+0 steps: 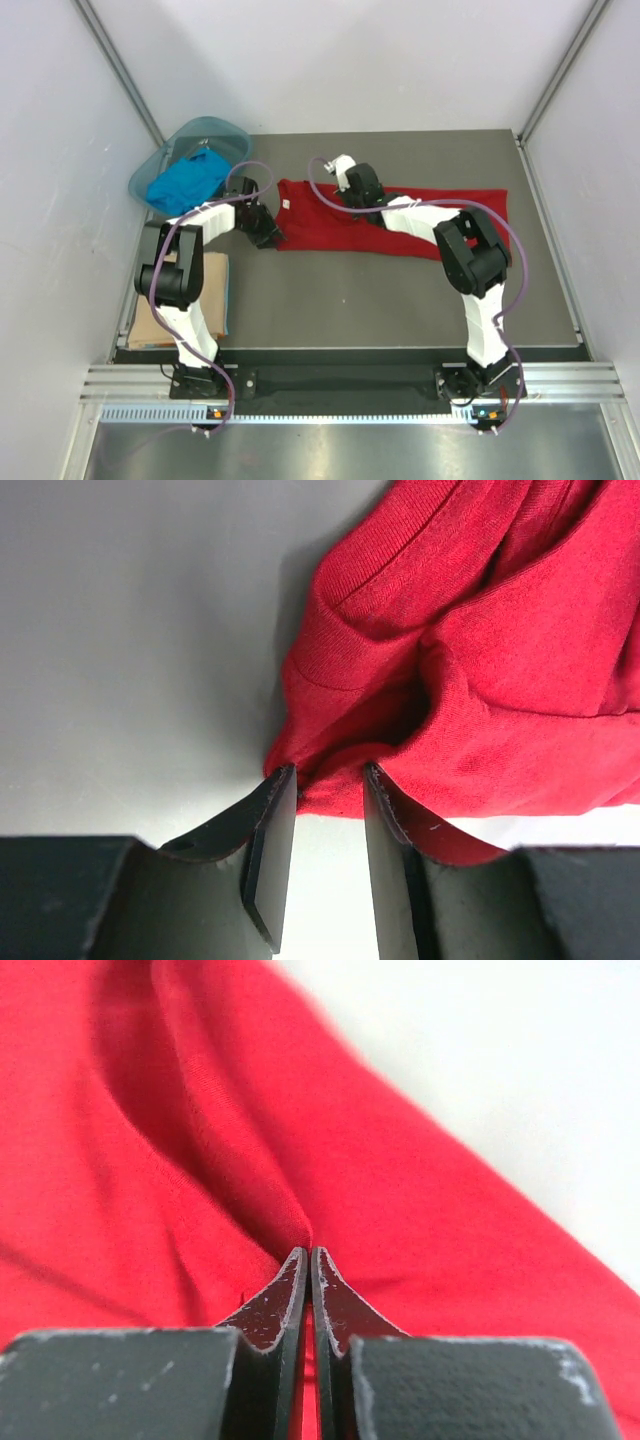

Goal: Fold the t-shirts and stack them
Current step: Fold the tshirt

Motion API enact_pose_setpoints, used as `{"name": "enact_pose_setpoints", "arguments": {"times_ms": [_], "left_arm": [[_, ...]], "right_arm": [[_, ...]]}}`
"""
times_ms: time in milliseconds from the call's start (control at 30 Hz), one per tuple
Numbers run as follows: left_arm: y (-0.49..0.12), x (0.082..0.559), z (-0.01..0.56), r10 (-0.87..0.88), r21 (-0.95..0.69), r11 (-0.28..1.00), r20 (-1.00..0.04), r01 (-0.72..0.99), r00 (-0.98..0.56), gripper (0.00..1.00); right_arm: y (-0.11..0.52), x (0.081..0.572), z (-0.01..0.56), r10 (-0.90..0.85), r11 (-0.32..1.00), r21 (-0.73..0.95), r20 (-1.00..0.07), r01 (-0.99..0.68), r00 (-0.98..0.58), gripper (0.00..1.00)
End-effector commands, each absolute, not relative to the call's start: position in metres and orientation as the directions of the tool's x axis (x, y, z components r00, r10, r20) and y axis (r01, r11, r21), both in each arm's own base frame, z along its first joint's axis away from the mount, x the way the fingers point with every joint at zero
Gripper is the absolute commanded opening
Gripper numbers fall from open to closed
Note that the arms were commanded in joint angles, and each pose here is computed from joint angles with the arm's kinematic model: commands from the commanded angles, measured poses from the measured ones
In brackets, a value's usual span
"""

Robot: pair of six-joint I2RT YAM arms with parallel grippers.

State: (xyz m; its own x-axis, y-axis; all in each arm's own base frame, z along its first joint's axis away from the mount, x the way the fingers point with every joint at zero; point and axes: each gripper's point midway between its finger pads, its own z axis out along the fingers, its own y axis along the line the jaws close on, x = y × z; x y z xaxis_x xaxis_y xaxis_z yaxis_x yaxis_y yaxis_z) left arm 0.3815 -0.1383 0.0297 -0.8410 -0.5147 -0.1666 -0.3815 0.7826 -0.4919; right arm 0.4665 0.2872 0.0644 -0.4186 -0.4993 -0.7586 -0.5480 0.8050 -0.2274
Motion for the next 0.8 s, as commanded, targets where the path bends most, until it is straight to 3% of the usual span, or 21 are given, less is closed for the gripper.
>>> {"name": "enact_pose_setpoints", "arguments": {"times_ms": [0, 433, 600, 767], "left_arm": [[-0.130, 0.384, 0.018, -0.516, -0.440, 0.806, -0.190, -0.397, -0.836, 0.39], [-0.126, 0.383, 0.015, -0.504, -0.378, 0.832, -0.211, -0.406, -0.837, 0.39], [-0.127, 0.385, 0.022, -0.509, -0.383, 0.829, -0.215, -0.407, -0.834, 0.39], [-0.130, 0.400, 0.049, -0.512, -0.408, 0.826, -0.256, -0.388, -0.820, 0.41]], "right_arm": [[0.276, 0.488, 0.100, -0.366, 0.870, -0.149, -0.834, -0.471, -0.413, 0.00], [0.246, 0.506, 0.090, -0.273, 0.928, -0.096, -0.832, -0.360, -0.483, 0.00], [0.253, 0.506, 0.084, -0.275, 0.911, -0.055, -0.820, -0.409, -0.502, 0.00], [0.243, 0.516, 0.089, -0.210, 0.938, -0.022, -0.832, -0.346, -0.514, 0.10]]}}
